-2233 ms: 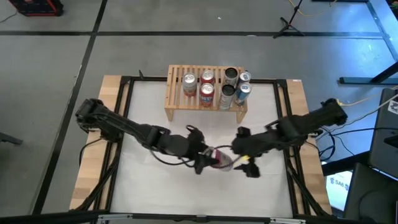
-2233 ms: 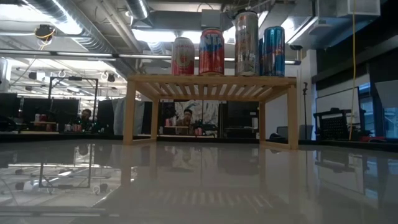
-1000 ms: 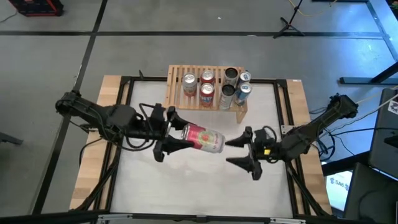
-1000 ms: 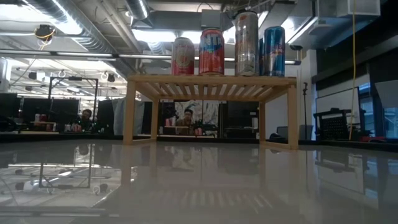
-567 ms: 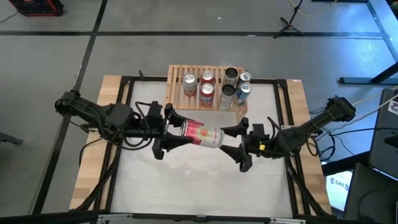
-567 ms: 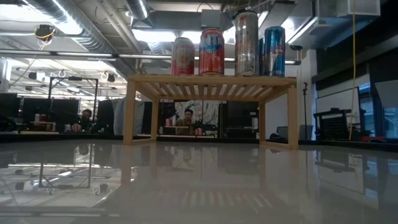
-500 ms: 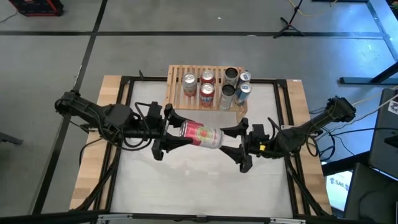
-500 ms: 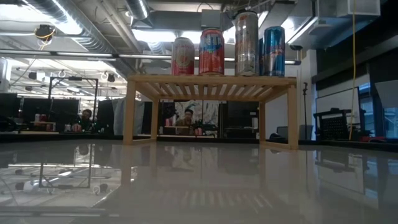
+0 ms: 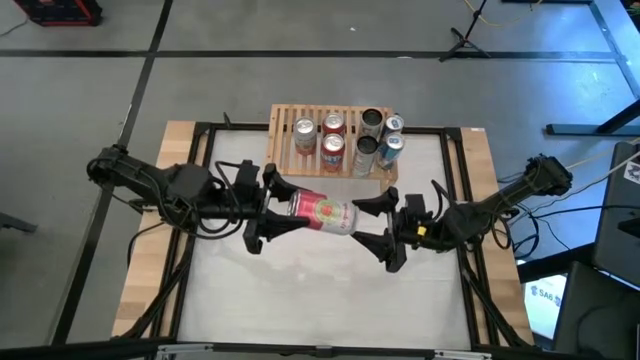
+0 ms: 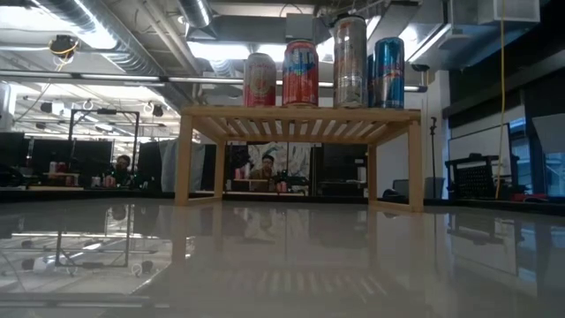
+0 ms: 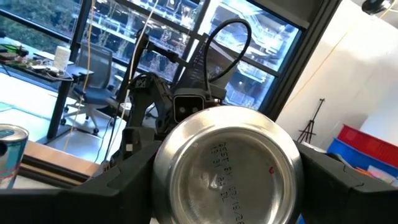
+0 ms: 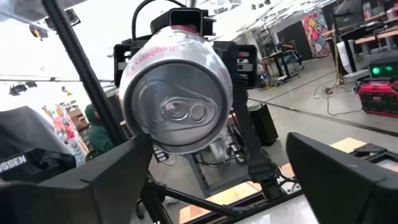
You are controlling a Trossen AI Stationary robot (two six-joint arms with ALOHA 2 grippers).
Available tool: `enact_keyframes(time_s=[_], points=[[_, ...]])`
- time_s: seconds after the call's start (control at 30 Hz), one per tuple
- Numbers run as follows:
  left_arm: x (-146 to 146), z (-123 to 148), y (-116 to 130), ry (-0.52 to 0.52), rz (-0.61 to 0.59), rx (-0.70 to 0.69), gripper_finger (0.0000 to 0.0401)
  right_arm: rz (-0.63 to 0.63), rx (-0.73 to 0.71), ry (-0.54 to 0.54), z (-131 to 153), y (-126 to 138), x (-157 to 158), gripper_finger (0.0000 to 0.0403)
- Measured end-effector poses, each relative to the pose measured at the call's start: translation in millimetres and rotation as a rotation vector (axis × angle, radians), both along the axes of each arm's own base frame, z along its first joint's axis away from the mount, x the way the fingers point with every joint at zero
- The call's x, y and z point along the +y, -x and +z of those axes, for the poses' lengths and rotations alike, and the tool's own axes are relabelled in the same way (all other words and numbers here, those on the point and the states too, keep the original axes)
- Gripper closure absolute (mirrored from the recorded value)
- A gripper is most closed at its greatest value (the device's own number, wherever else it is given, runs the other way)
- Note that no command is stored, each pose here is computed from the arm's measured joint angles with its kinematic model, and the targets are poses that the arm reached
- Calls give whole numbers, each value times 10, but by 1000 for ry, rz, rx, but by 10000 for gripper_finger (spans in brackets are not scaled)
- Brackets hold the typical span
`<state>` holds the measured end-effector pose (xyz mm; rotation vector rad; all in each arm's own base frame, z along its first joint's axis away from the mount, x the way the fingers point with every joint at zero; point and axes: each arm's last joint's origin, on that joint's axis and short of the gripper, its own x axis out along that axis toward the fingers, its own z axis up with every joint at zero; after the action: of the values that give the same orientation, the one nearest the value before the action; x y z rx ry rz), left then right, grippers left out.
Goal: Place canned beverage on shelf
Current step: Put the pink soda can on the shelf aligned with the other pink soda can
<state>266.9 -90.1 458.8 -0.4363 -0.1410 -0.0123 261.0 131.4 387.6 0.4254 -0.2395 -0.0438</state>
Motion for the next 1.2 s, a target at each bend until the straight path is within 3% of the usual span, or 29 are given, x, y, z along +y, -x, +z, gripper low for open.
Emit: enact_keyframes(time_s=[0.13, 0.57, 0.83, 1.2], points=[[5, 2, 2, 2, 9, -1, 122, -43, -8, -36, 11, 6, -15, 7], [103, 77, 124, -1, 162, -9, 122, -53, -9, -47, 13, 7, -18, 39], [101, 86, 162, 5, 156, -2, 122, -175, 24, -50, -12, -8, -80, 40], [38, -31, 16, 37, 114, 40, 122, -140, 2, -14, 8, -60, -170, 40]])
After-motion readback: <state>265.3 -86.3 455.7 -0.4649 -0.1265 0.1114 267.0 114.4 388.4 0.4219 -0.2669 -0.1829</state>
